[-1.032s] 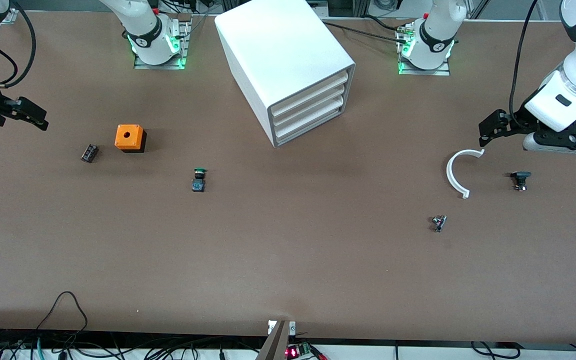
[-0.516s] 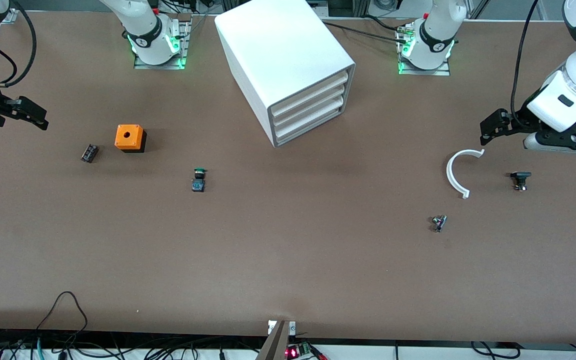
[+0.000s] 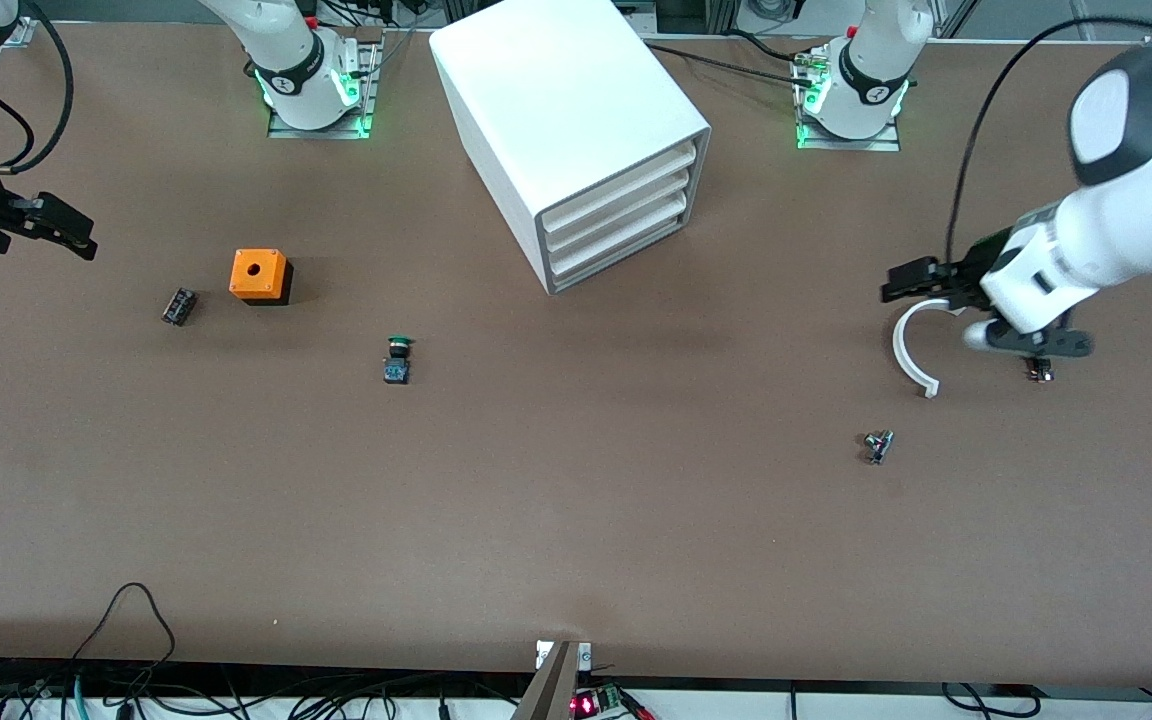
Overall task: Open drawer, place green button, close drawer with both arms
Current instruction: 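Reach the left gripper to the drawer handle while the right gripper reaches the button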
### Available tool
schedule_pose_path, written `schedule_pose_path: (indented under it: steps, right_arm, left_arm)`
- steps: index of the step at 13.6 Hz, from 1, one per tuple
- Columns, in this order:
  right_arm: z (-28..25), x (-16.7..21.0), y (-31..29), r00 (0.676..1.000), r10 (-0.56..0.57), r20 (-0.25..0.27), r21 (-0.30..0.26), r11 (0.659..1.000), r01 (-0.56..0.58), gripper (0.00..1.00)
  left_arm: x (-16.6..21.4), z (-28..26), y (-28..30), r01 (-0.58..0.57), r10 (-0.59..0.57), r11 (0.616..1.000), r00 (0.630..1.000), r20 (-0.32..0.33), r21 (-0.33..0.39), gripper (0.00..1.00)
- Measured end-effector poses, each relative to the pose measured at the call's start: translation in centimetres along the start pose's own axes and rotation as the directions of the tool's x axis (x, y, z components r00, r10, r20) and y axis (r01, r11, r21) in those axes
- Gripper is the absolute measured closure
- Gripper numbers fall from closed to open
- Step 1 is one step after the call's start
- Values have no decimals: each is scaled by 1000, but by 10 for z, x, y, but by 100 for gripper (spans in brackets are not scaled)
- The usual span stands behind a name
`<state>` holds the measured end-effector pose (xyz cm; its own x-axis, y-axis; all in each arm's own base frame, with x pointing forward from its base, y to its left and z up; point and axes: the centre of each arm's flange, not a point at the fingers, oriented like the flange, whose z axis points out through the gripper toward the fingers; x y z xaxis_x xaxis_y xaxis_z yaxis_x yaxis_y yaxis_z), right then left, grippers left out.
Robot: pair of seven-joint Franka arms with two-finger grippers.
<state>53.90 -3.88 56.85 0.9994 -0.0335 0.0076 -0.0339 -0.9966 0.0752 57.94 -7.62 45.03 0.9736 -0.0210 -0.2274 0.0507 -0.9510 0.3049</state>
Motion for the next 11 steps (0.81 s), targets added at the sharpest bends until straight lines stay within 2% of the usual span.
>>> schedule_pose_path:
  steps: [3, 5, 7, 11]
  right_arm:
    - [3, 2, -5, 1000, -9, 7, -1, 1000, 9, 0]
    - [8, 3, -5, 1000, -9, 15, -1, 1000, 9, 0]
    - [13, 5, -6, 1000, -8, 24, 4, 1000, 8, 0]
    - [29, 12, -18, 998, -16, 55, 47, 999, 13, 0]
  left_arm:
    - [12, 83, 2, 72, -56, 987, 992, 112, -143, 0]
    - [13, 148, 18, 100, -49, 963, 978, 205, -248, 0]
    - [14, 220, 36, 124, -17, 927, 957, 291, -353, 0]
    - [-4, 343, 60, 226, -28, 835, 928, 371, -502, 0]
